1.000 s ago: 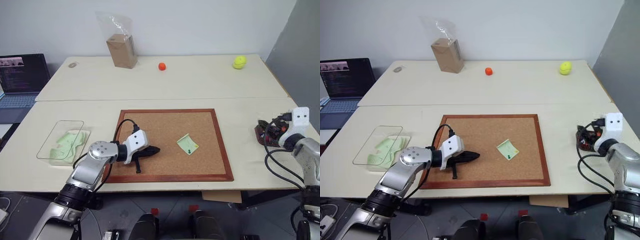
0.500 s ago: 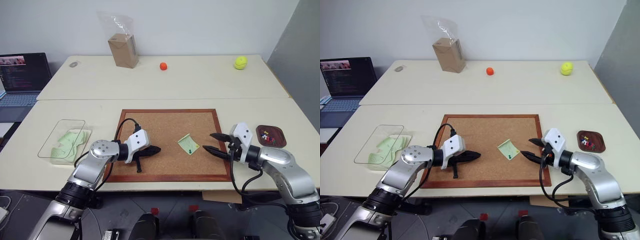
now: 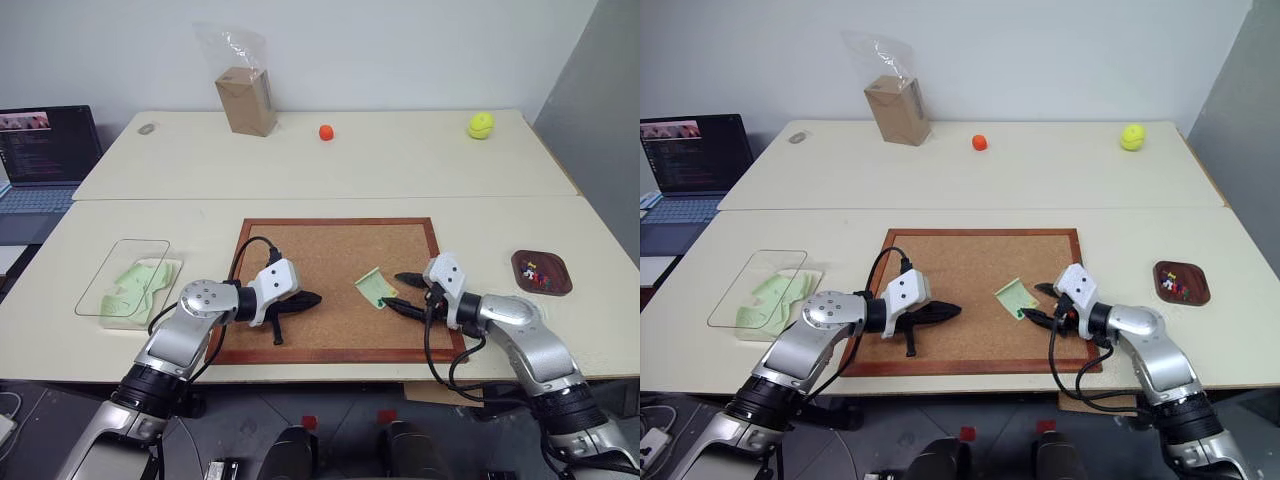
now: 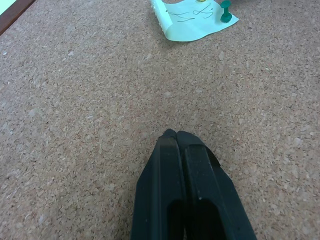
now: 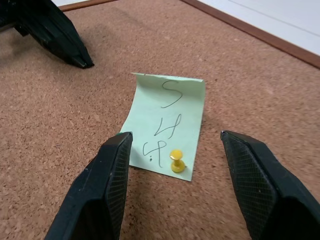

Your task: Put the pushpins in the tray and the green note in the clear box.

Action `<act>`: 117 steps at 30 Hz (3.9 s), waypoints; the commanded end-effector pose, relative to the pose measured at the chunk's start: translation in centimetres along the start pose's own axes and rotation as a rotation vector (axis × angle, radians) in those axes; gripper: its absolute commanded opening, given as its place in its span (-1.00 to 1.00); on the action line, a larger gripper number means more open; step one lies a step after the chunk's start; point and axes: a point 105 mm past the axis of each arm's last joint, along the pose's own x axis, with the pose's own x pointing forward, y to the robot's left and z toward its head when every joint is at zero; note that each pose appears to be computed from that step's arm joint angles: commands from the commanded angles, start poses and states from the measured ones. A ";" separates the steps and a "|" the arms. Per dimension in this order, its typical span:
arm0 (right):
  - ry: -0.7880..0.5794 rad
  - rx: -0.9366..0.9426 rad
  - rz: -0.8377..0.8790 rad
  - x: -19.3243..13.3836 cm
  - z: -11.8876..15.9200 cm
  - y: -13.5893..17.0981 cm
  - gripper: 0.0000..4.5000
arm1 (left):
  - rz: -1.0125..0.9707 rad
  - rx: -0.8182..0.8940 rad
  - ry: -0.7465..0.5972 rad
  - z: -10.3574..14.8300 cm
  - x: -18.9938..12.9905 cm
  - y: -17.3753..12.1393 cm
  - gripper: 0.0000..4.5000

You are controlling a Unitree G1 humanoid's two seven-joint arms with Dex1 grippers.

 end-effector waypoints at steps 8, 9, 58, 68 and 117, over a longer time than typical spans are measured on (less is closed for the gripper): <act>-0.034 -0.049 -0.009 0.5 0.7 -0.6 -0.14 | 0.010 -0.046 0.133 -3.0 -0.3 -0.4 -1.00; -0.033 -0.050 -0.008 0.4 0.7 -0.6 -0.23 | 0.010 -0.046 0.133 -3.0 -0.3 -0.4 -1.00; 0.018 0.356 -1.058 -18.6 -2.5 -14.2 -0.99 | -0.017 -0.057 0.147 -3.6 -0.2 -0.9 -1.00; 0.037 0.428 -1.068 -18.6 -3.9 -14.4 -0.77 | -0.017 -0.053 0.146 -3.5 -0.2 -0.7 -1.00; -0.069 -0.067 0.181 0.3 2.1 3.1 0.24 | -0.012 -0.045 0.144 -3.3 -0.4 -0.5 -1.00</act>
